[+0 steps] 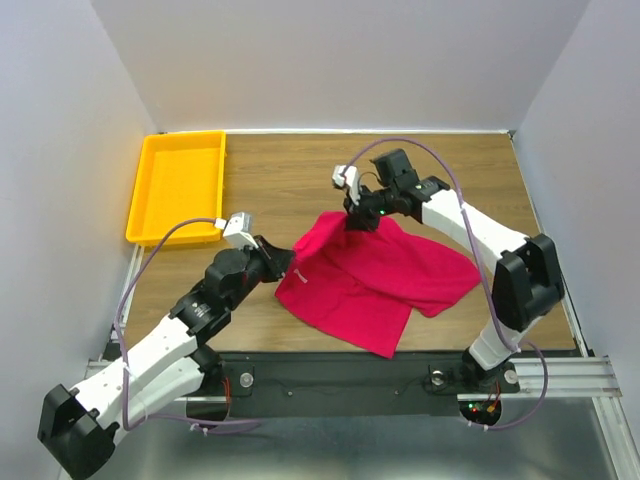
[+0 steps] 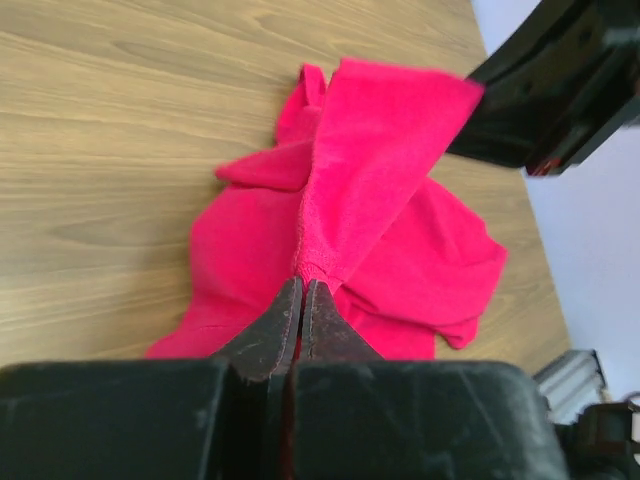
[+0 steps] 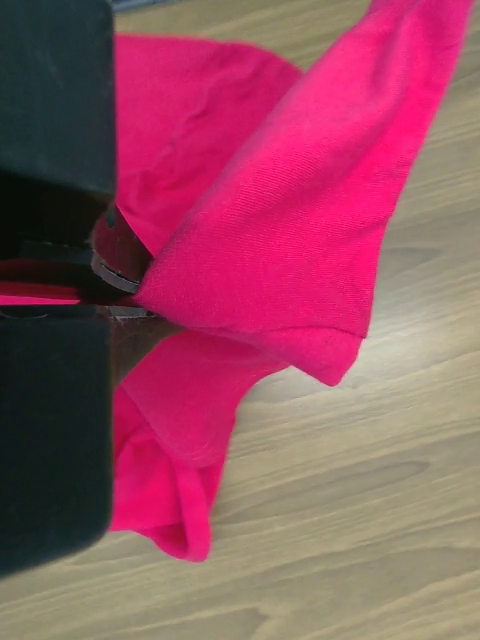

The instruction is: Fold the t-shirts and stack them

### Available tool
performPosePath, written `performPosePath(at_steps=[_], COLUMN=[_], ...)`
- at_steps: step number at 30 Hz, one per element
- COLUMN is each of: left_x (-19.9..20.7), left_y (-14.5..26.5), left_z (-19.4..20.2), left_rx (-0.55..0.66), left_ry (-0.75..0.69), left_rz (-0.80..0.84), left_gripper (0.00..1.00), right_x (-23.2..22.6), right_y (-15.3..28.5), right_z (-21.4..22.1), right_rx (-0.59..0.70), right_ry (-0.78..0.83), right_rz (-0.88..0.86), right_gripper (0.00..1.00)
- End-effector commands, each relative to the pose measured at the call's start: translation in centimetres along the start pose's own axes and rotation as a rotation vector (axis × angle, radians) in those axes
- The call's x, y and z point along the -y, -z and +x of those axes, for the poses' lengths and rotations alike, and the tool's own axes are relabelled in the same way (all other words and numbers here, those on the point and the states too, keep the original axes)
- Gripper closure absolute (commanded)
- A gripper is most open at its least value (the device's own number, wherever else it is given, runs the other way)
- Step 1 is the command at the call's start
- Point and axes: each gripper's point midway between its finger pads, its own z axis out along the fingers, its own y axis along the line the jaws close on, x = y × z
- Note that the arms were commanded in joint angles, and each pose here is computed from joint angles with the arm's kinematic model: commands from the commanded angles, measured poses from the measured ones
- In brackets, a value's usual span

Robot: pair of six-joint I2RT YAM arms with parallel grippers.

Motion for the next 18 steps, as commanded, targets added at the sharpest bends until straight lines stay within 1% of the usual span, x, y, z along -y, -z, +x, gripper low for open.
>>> performPosePath(at_steps=[1, 2, 3, 4, 5, 8, 9, 10, 11, 13, 14, 15, 16, 18], left_x=[2.7, 2.8, 3.2, 3.3, 3.8, 4.7, 4.9, 5.4, 5.2, 5.1, 5.1, 5.1, 4.8, 5.9], left_y=[-0.1, -0.1, 0.0, 0.3, 0.5, 1.6, 1.9, 2.2, 2.4, 2.2, 2.1, 1.8, 1.2, 0.7], left_z=[1.2, 1.5, 1.5, 1.9, 1.5, 0.8, 0.5, 0.0, 0.1, 0.2, 0.4, 0.7, 1.4, 1.7], left_rx=[-0.083, -0.107, -0.119, -0.145, -0.143, -0.137, -0.131, -0.119, -0.125, -0.136, -0.143, -0.153, -0.182, -0.204], left_ry=[0.038, 0.029, 0.015, 0.007, 0.003, -0.011, -0.015, -0.019, -0.032, -0.044, -0.053, -0.057, -0.065, -0.085], left_rz=[0.129, 0.135, 0.144, 0.153, 0.164, 0.203, 0.209, 0.226, 0.217, 0.211, 0.213, 0.216, 0.211, 0.267], left_gripper=[0.77, 0.7, 0.59, 0.54, 0.45, 0.35, 0.32, 0.31, 0.31, 0.3, 0.3, 0.3, 0.3, 0.3], right_x=[-1.5, -2.1, -2.7, -3.5, -4.0, -6.3, -6.9, -7.6, -8.5, -9.8, -10.6, -11.2, -11.4, -11.1], right_y=[1.7, 1.7, 1.2, 1.0, 1.3, 1.0, 0.9, 1.0, 0.8, 1.1, 1.2, 1.6, 1.9, 2.8], right_z=[1.1, 2.3, 4.6, 5.5, 5.6, 7.8, 8.3, 8.2, 9.3, 9.8, 10.7, 11.4, 11.7, 11.6], right_rx=[0.022, 0.005, -0.028, -0.041, -0.035, -0.062, -0.068, -0.062, -0.076, -0.082, -0.097, -0.114, -0.127, -0.148], right_ry=[0.141, 0.15, 0.149, 0.152, 0.171, 0.167, 0.169, 0.18, 0.162, 0.179, 0.18, 0.193, 0.196, 0.207], right_rz=[0.02, 0.015, 0.001, -0.016, -0.017, -0.067, -0.079, -0.09, -0.115, -0.143, -0.164, -0.191, -0.194, -0.16], right_gripper=[0.95, 0.94, 0.93, 0.91, 0.89, 0.8, 0.72, 0.67, 0.6, 0.51, 0.42, 0.39, 0.37, 0.35])
